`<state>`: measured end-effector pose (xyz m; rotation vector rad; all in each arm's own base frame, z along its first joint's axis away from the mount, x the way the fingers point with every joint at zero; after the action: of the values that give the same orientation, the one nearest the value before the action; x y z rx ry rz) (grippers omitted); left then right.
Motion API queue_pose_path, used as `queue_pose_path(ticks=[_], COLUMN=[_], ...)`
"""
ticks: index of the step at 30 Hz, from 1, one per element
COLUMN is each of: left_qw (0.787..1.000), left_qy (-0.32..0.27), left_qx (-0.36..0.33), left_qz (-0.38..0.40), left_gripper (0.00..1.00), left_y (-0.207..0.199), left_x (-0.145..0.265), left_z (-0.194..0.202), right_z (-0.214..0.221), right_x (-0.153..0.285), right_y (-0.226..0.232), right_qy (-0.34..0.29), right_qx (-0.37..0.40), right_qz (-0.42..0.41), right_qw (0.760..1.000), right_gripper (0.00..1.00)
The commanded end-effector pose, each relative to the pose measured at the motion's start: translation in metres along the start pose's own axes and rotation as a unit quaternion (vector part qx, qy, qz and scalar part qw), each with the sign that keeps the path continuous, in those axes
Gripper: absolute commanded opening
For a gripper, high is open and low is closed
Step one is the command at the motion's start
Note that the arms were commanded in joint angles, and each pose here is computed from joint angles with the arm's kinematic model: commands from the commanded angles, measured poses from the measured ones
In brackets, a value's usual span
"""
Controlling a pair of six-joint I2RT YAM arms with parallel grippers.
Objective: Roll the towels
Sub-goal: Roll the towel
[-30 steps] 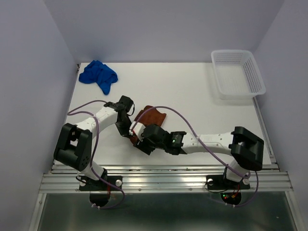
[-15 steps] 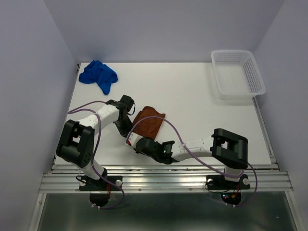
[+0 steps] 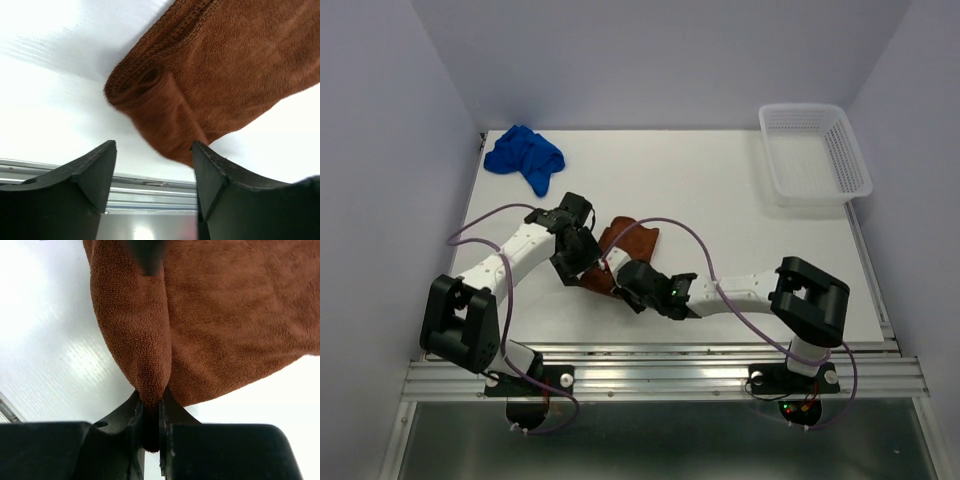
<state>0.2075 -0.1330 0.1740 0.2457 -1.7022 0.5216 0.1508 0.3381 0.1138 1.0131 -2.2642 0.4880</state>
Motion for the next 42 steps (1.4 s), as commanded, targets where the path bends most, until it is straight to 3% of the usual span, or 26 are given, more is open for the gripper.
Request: queue_pose_path(ticks=[1,5,10,11,20,24,35,42], left_qw=[0.998,0.997,0.994,0.994,0.988,0.986,0.985,0.986], left_qy=[-0.052,-0.063,-0.085,-0.079,-0.077,-0.072,-0.08,-0.072], left_qx=[0.018,0.025,0.024,0.022,0.021,0.023,0.049,0.049], left_qz=[0.015,0.024,0.07,0.073,0.132,0.145,0.146,0.144], left_gripper=[0.74,0.78,0.84,0.92,0.99,0.99,0.98,0.88], left_y=[0.0,0.003,0.003,0.006,0.011,0.008,0.0,-0.006], left_x=[0.021,0.025,0.027,0.022,0.008,0.001,-0.026,-0.041], left_z=[-0.009,-0.012,-0.011,-0.007,0.005,0.004,-0.003,0.0], right_z=[-0.02,-0.023,-0.024,-0.025,-0.02,-0.016,-0.005,-0.003], right_x=[0.014,0.015,0.011,0.011,0.002,-0.005,-0.009,-0.009], right_y=[-0.007,-0.019,-0.036,-0.039,-0.067,-0.066,-0.075,-0.073], right_qy=[-0.013,-0.007,0.026,0.027,0.066,0.077,0.081,0.069], right_qx=[-0.077,-0.125,-0.232,-0.243,-0.376,-0.404,-0.486,-0.504], right_qz=[-0.081,-0.104,-0.165,-0.167,-0.209,-0.258,-0.244,-0.25], right_qw=[0.994,0.987,0.958,0.955,0.9,0.874,0.835,0.824], right_gripper=[0.01,0.01,0.01,0.01,0.03,0.03,0.04,0.07])
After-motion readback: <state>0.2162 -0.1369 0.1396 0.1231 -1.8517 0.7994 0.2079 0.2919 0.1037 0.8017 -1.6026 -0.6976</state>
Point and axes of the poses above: each gripper's point midway between its finger pads, its own x axis back along the fingers, its own y axis along the line the jaws close on, z = x × y, the point moved 10 cm from there along x, back along the fingers, and after that the axes turned 2 degrees about -x, right-handed, at the moved point
